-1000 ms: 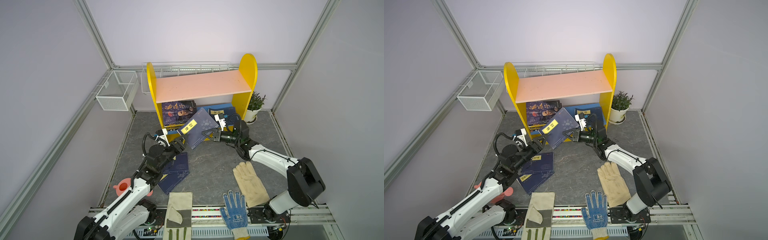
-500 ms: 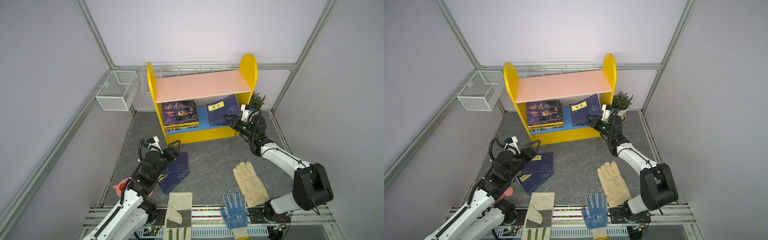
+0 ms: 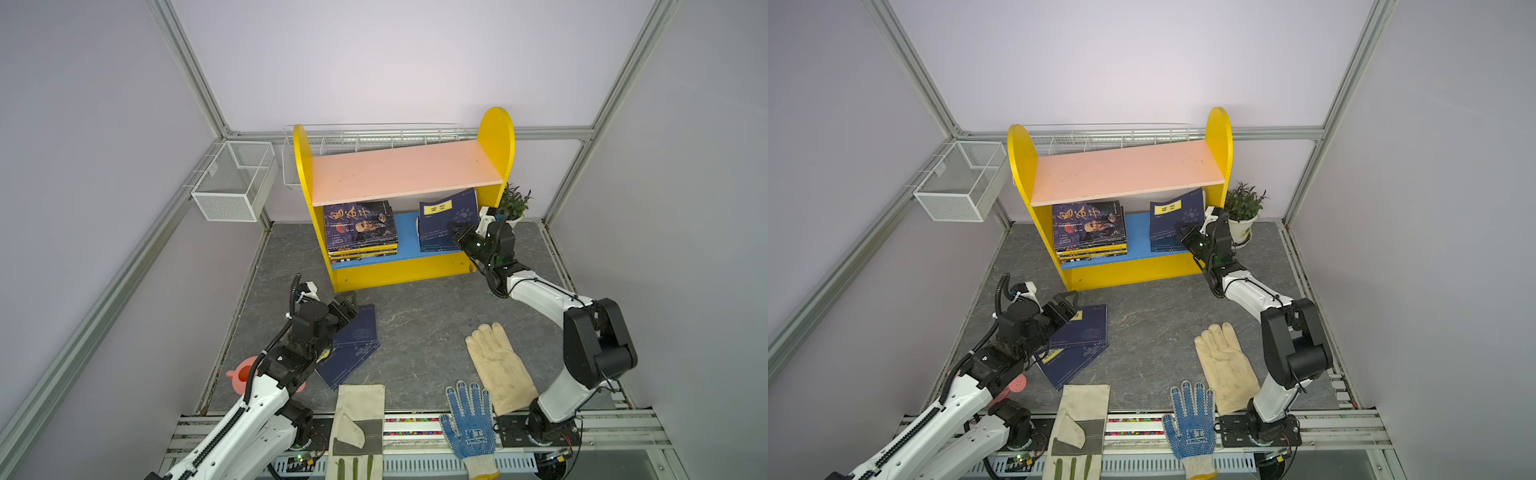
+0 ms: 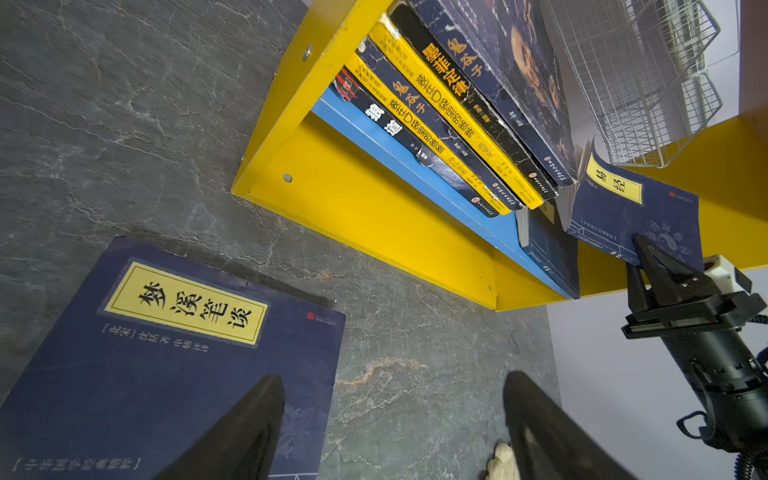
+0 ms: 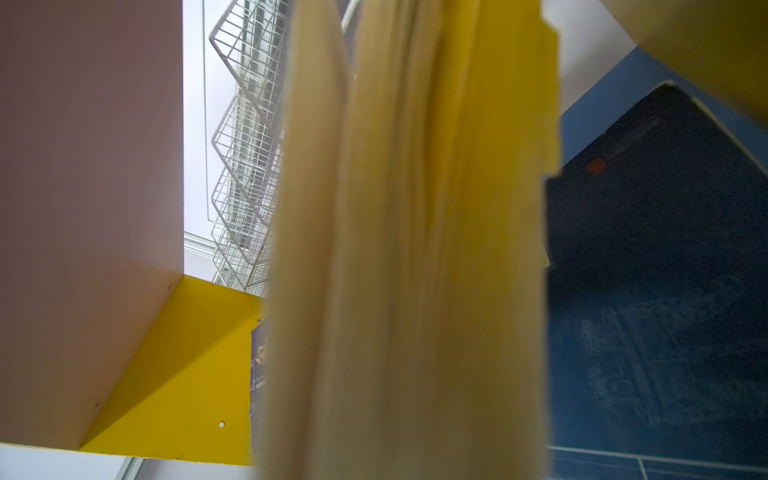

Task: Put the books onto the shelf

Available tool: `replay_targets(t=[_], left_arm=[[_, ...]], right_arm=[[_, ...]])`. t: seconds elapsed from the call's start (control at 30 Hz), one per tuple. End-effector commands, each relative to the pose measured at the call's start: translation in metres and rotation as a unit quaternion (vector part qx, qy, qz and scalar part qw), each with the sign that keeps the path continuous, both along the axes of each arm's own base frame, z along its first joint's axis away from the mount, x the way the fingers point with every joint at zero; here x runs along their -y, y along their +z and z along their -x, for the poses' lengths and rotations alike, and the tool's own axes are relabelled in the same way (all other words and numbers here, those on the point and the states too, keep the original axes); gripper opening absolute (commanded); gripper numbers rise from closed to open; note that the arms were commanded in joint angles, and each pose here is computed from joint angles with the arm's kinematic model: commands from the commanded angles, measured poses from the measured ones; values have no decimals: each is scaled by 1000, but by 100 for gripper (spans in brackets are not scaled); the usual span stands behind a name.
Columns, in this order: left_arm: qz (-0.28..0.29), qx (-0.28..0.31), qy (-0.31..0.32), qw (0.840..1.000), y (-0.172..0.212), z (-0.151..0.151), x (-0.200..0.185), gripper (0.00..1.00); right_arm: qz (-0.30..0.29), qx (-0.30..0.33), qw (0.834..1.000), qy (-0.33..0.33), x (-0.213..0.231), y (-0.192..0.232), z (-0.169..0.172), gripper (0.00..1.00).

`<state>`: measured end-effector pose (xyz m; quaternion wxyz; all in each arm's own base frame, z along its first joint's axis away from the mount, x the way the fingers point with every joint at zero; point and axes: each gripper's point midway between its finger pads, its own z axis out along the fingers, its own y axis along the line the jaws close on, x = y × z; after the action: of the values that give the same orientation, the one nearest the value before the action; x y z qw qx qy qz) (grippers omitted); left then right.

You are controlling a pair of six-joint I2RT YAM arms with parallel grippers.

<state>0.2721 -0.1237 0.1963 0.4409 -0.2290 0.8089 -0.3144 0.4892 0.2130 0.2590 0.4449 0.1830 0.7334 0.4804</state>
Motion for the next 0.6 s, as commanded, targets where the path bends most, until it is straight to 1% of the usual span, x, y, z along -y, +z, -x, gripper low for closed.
replay_targets(t=[0.0, 0.13, 0.17, 0.2, 0.23, 0.3, 0.33, 0.37, 0.47, 0.57], left_arm=[[-11, 3, 12, 1000, -2, -1, -6, 83], [-20, 6, 14, 1000, -2, -4, -6, 84], [-22, 7, 13, 1000, -1, -5, -6, 84], [-24, 10, 12, 1000, 1, -5, -6, 84], [-26, 13, 10, 1000, 4, -5, -6, 84], [-41, 2, 7, 999, 0, -9, -4, 84], [-47, 1, 3, 999, 0, -10, -2, 84], [-51, 2, 0, 999, 2, -11, -2, 84], [-62, 0, -11, 998, 6, -14, 2, 84], [-61, -3, -17, 998, 6, -15, 5, 83]], right_arm=[[-18, -21, 1000, -5, -2, -2, -8, 10], [-27, -50, 998, 0, -5, -16, -10, 10], [-27, -61, 998, 0, -4, -21, -10, 12], [-26, -70, 997, -2, -3, -24, -11, 15], [-24, -84, 996, -7, -1, -30, -11, 22], [-23, -101, 994, -17, 3, -37, -10, 40], [-22, -113, 993, -23, 5, -41, -10, 47], [-20, -124, 992, -29, 8, -45, -9, 52], [-7, -150, 988, -44, 16, -53, -6, 59], [15, -176, 982, -65, 27, -62, 1, 61]])
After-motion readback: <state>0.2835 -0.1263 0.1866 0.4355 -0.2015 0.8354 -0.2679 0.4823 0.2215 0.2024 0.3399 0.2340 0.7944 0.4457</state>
